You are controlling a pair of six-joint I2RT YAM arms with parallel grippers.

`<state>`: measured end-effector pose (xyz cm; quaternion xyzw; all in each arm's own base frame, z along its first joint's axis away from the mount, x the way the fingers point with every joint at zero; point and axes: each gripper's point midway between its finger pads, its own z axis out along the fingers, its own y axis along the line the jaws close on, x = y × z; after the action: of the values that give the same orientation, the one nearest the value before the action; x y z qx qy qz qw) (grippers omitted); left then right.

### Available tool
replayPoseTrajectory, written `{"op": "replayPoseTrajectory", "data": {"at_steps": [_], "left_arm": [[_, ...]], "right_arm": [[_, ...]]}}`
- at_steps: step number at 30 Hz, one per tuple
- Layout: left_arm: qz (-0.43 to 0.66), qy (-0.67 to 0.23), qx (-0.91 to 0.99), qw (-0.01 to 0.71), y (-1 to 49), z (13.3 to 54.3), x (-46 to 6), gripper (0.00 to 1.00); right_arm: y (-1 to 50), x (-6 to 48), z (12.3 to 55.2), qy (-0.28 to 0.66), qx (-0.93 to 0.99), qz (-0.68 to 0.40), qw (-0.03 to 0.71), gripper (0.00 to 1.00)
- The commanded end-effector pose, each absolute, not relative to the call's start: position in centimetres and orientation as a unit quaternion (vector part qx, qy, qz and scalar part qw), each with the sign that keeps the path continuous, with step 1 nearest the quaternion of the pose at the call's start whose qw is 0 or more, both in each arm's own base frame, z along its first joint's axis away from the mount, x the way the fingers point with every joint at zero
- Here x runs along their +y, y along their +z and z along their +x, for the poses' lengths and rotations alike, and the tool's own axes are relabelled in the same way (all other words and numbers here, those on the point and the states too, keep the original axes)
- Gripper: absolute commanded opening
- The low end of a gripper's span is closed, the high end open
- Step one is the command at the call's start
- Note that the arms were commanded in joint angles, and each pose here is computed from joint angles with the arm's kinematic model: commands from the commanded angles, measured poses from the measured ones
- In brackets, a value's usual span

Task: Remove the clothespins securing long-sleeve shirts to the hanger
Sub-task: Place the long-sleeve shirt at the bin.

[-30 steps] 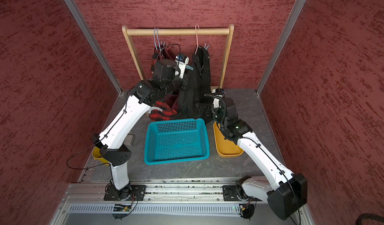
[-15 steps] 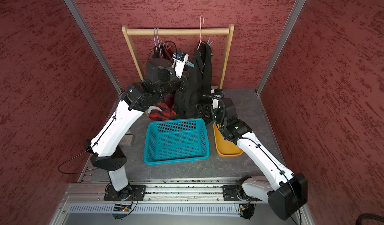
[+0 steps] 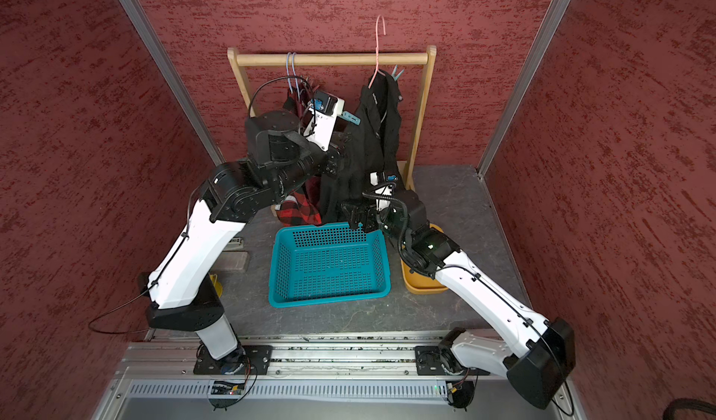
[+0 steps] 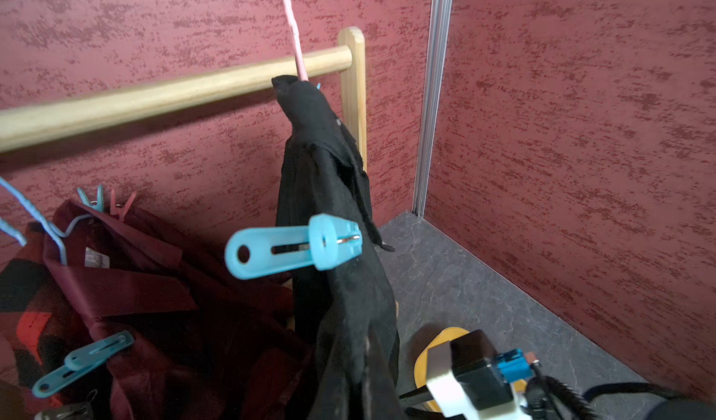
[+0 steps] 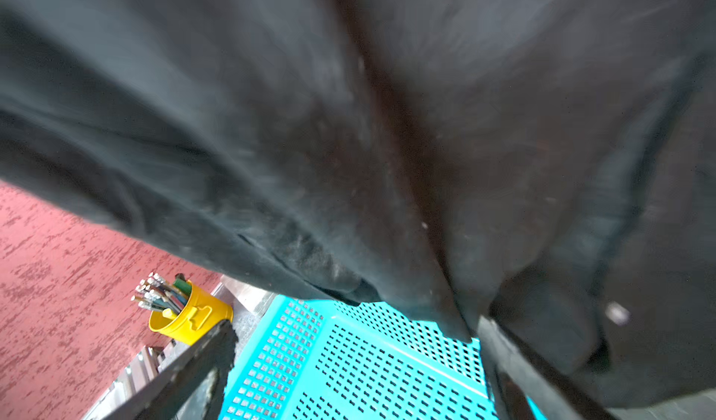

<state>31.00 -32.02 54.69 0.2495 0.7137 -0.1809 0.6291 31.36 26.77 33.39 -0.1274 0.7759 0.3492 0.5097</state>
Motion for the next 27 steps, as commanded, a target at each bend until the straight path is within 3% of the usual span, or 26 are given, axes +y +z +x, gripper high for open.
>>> {"op": "replayPoseTrajectory", "data": {"at_steps": [1, 10, 15, 19, 23, 27], "left_arm": [[0.233, -0.201, 0.659, 0.687, 60.4, 28.3, -30.1, 0.0], [0.244, -0.193, 0.622, 0.719, 63.3, 24.4, -29.3, 0.0], [0.25, -0.189, 0.596, 0.739, 65.3, 21.6, -28.9, 0.0], [0.244, -0.174, 0.59, 0.749, 66.1, 20.3, -28.0, 0.0], [0.227, -0.163, 0.59, 0.757, 66.8, 19.2, -25.9, 0.0], [0.213, -0.154, 0.588, 0.765, 66.4, 19.0, -24.2, 0.0]], "right_arm": [[35.9, 28.2, 31.7, 0.358, 0.75, -0.13, 0.541, 0.99], [37.8, 32.1, 30.1, 0.398, 0.72, -0.15, 0.548, 0.99], [38.9, 33.0, 31.2, 0.381, 0.719, -0.123, 0.569, 0.99], [39.7, 32.6, 31.8, 0.372, 0.714, -0.1, 0.584, 0.81], [40.5, 31.6, 31.9, 0.356, 0.712, -0.088, 0.599, 0.54], [40.8, 30.9, 32.0, 0.338, 0.711, -0.084, 0.611, 0.4]]}}
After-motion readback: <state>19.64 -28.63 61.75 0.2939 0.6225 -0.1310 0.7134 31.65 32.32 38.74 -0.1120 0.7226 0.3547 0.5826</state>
